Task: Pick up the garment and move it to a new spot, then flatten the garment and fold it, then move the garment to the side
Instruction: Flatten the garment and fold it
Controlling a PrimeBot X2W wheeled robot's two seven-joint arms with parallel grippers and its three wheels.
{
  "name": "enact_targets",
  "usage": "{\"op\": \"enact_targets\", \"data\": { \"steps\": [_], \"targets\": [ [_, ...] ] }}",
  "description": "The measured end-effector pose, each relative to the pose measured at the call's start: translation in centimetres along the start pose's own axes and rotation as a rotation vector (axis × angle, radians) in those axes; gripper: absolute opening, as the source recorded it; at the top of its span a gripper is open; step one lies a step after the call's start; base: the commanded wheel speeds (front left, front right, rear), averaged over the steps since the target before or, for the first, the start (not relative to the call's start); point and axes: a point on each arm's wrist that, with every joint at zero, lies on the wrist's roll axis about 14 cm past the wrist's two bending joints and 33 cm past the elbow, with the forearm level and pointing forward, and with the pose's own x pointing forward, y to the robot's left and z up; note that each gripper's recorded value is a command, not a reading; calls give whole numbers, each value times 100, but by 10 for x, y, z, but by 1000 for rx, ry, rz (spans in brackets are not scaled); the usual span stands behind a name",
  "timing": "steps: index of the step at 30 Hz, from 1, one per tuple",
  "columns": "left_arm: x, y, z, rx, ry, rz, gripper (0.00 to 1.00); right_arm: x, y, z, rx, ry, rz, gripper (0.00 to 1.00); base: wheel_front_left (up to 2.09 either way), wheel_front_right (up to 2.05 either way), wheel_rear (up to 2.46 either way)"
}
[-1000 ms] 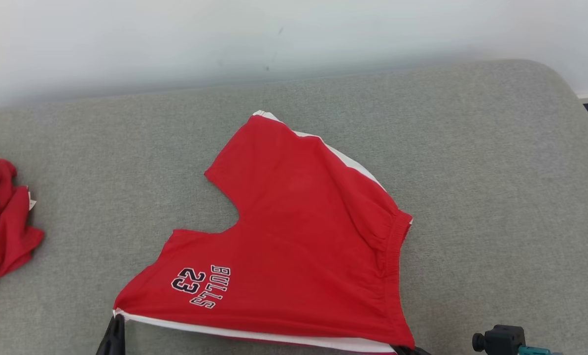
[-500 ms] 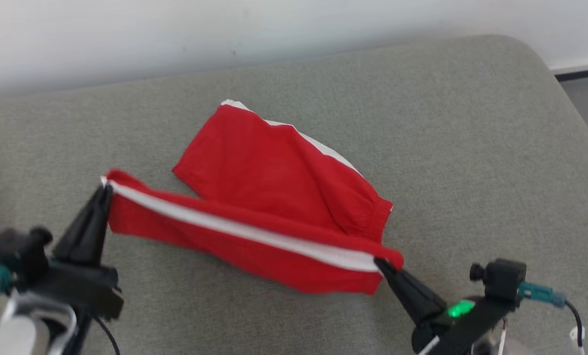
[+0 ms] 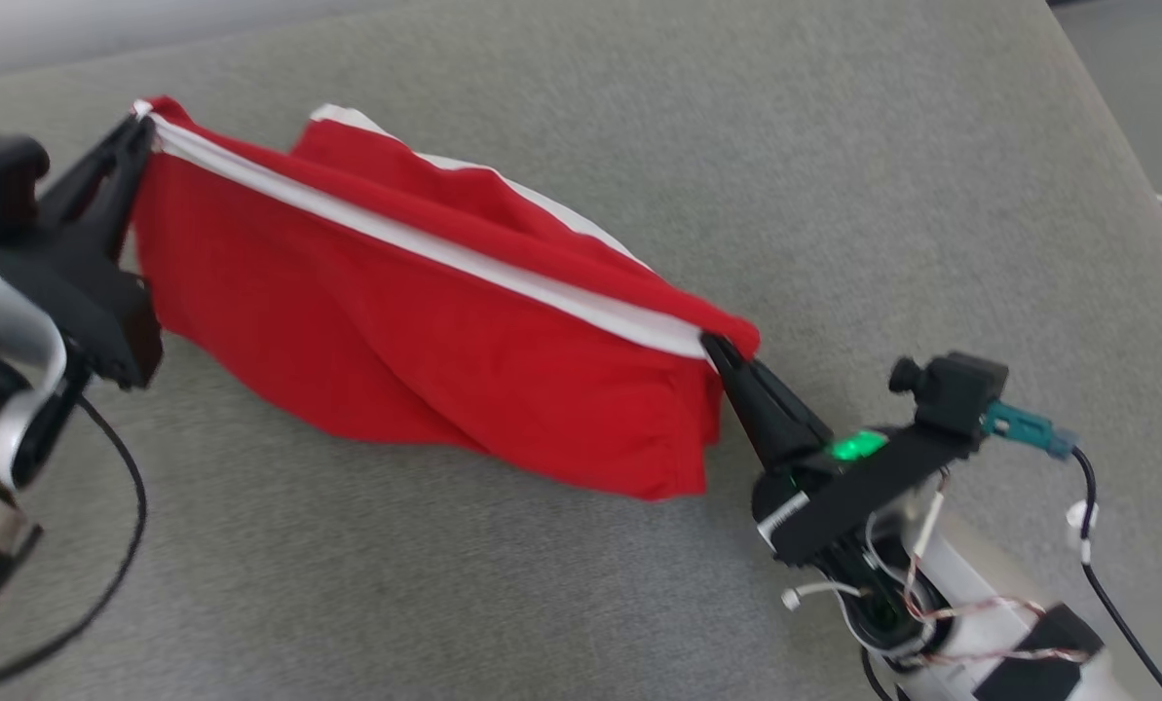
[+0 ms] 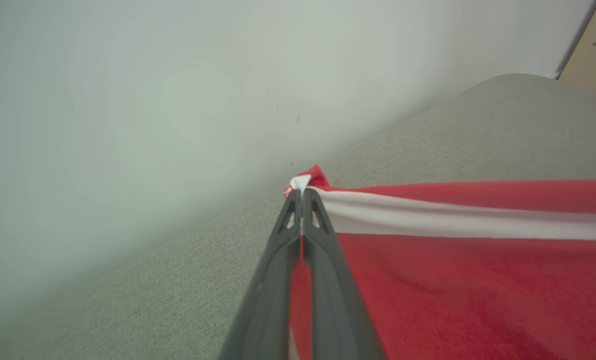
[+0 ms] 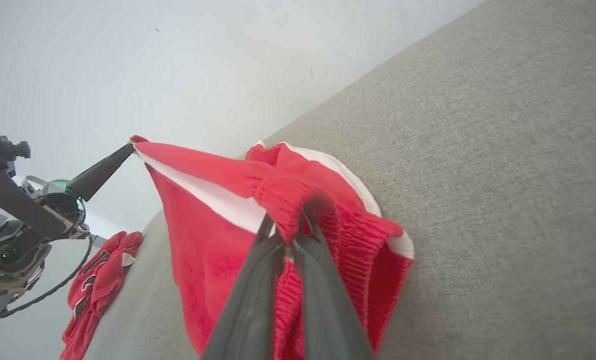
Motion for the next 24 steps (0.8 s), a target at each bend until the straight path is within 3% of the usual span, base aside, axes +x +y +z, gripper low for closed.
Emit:
{"op": "enact_targets", "data": {
  "steps": [12, 20, 21, 22, 23, 24],
  "targets": [
    [81, -10, -55, 22, 151, -80, 0, 25, -40, 8, -74, -29, -109, 0, 0, 0, 0],
    [106, -25, -80, 5, 175, -122, 0, 29, -57, 0, -86, -9, -159, 0, 0, 0, 0],
    [107, -25, -82, 0, 177, -121, 0, 29, -57, -3, -89, 0, -160, 27, 0, 0, 0],
    [106, -24, -83, 1, 179, -117, 34, 29, -57, -4, -92, 6, -160, 47, 0, 0, 0],
    [106, -23, -84, 4, 178, -115, 100, 29, -57, -5, -93, 9, -158, 100, 0, 0, 0],
    [105, -23, -82, 6, 174, -112, 100, 29, -55, -5, -95, 11, -153, 100, 0, 0, 0]
  ]
}}
